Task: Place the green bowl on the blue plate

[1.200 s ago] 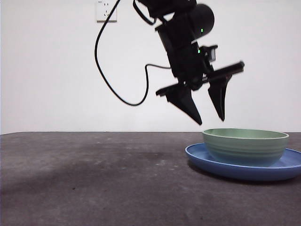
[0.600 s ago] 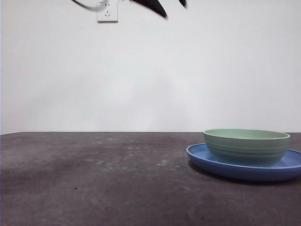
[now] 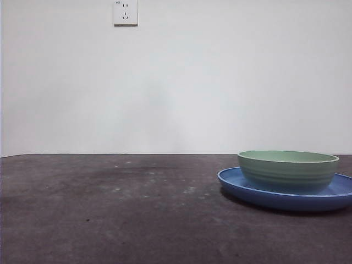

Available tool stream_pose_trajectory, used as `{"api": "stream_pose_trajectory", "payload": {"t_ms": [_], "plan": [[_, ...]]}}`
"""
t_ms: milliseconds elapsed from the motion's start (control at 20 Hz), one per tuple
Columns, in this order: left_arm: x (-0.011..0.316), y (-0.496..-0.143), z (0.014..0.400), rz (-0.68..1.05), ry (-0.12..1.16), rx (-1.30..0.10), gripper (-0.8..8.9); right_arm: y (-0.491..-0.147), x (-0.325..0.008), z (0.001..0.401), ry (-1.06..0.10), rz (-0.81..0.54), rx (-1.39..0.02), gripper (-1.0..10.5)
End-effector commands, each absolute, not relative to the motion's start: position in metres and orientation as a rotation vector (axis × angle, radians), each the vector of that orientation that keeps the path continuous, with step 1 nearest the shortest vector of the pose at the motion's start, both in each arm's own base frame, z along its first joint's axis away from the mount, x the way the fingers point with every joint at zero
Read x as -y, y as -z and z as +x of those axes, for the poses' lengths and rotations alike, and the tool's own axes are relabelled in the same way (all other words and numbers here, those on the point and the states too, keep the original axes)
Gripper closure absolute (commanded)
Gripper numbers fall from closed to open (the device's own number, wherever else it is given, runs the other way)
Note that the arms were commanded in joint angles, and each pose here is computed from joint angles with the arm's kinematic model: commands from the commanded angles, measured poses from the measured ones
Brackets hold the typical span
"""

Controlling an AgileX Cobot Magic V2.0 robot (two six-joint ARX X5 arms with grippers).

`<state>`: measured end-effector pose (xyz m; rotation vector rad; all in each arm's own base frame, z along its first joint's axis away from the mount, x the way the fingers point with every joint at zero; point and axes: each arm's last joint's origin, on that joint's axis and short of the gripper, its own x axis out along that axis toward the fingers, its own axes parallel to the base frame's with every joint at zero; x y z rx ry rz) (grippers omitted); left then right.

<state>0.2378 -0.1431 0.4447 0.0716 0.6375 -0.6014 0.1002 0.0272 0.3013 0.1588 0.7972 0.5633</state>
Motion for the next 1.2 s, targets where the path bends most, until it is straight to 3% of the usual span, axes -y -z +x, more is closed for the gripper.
{"api": "stream_pose_trajectory", "payload": {"t_ms": [50,450,600,1050,1100,1200], "plan": [[0.136,-0.419,0.219,0.067,0.684,-0.629,5.55,-0.307,-0.028,0.101,-0.565,0.159,-0.775,5.8],[0.118,-0.315,0.172,-0.022,0.966,-0.731,5.65,-0.307,-0.028,0.101,-0.565,0.159,-0.775,5.8],[0.117,-0.29,0.167,-0.033,1.0,-0.783,5.65,-0.307,-0.028,0.101,-0.564,0.16,-0.777,5.8],[0.119,-0.286,0.166,-0.039,1.031,-0.778,5.65,-0.307,-0.028,0.101,-0.556,0.178,-0.783,5.8],[0.119,-0.286,0.166,-0.039,1.031,-0.779,5.65,-0.307,-0.027,0.101,-0.536,0.19,-0.789,5.8],[0.119,-0.287,0.166,-0.041,1.03,-0.779,5.65,-0.305,-0.024,0.103,-0.373,0.225,-0.806,5.8]]}}
